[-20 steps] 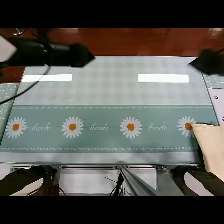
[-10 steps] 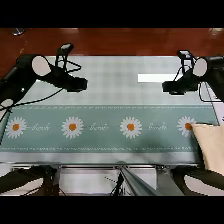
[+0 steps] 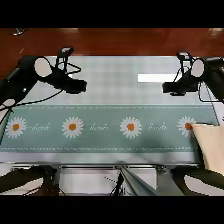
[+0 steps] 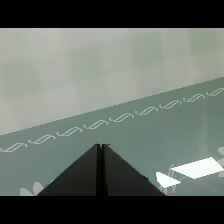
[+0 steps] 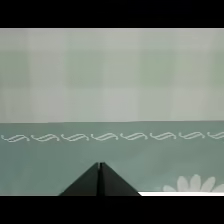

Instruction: Fold the shirts.

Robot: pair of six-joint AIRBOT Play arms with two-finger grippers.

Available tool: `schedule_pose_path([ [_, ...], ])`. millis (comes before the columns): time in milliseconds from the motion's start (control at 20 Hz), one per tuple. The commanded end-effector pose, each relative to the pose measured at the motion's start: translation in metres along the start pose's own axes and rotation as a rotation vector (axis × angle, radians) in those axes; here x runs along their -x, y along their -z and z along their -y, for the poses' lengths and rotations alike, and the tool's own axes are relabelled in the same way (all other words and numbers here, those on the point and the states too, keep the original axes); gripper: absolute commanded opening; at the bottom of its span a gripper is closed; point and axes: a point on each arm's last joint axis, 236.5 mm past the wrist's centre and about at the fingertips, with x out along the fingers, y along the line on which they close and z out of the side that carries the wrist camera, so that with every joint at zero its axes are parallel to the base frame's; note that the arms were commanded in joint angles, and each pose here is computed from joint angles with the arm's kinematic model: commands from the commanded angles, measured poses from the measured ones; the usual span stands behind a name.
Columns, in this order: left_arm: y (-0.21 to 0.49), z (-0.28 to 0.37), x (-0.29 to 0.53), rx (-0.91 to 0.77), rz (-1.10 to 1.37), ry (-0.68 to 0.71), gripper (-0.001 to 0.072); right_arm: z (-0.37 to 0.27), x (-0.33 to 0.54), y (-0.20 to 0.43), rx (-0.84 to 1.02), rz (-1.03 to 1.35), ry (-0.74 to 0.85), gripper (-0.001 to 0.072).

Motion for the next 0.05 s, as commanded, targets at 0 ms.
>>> schedule_pose_path([
  [0,0.0004,-0.0007,-0.0003,0.000,-0.002,-0.001,0.0029,0.0002,-0.0001,0.0002,-0.001,0.000,0.001,0.0022],
])
